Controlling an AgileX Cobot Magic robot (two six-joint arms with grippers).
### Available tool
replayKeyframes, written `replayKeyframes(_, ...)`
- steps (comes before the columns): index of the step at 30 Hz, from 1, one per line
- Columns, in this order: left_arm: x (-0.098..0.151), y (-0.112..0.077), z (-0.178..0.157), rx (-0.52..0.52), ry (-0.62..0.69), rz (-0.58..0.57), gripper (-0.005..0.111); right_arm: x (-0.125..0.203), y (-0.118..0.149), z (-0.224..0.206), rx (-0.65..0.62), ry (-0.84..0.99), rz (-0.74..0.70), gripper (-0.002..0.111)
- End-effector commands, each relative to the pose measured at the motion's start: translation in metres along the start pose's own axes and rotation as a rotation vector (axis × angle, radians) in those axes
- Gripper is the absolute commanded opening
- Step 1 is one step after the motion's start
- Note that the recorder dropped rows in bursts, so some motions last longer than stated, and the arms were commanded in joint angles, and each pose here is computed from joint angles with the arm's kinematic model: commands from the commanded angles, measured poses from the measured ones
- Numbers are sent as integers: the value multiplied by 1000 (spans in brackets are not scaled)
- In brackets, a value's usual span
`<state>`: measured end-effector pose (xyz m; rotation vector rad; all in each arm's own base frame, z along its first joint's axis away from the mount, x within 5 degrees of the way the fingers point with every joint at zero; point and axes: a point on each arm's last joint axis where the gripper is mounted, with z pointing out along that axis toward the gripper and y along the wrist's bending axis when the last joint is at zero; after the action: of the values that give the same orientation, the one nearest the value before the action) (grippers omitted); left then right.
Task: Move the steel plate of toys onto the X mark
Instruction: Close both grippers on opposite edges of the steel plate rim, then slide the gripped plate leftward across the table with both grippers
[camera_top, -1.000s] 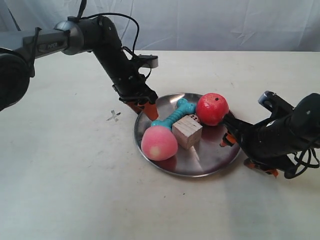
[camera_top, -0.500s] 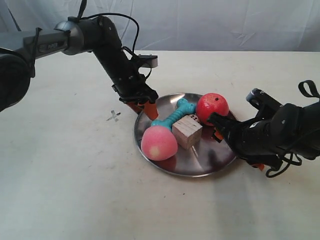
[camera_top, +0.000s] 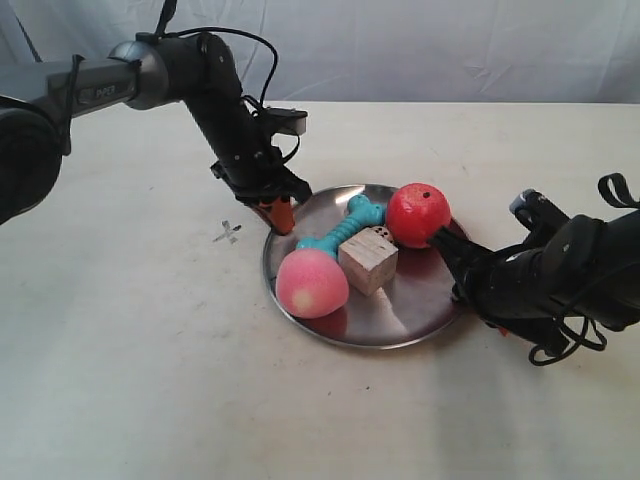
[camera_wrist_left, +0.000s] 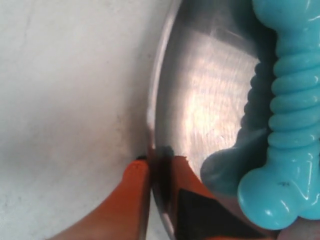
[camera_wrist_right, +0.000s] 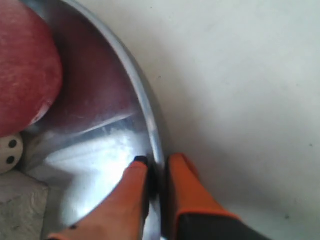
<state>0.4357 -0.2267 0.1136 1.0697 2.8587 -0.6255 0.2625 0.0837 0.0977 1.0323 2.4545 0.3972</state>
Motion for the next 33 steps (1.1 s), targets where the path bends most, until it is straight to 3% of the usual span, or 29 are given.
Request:
replayKeyframes(1, 3, -28, 31, 54, 98, 63, 0, 14, -3, 5, 43, 114, -17, -1)
replayKeyframes(7, 2, -40, 37, 40, 118, 101, 0, 15, -3, 5, 45, 126, -2, -1)
replayKeyframes(18, 2, -40, 35, 32, 118, 105, 0, 17, -1, -1, 35, 158, -2, -1)
replayKeyframes(33, -1, -44, 6, -71, 98, 121, 0, 15, 12, -3, 4, 198, -22, -1)
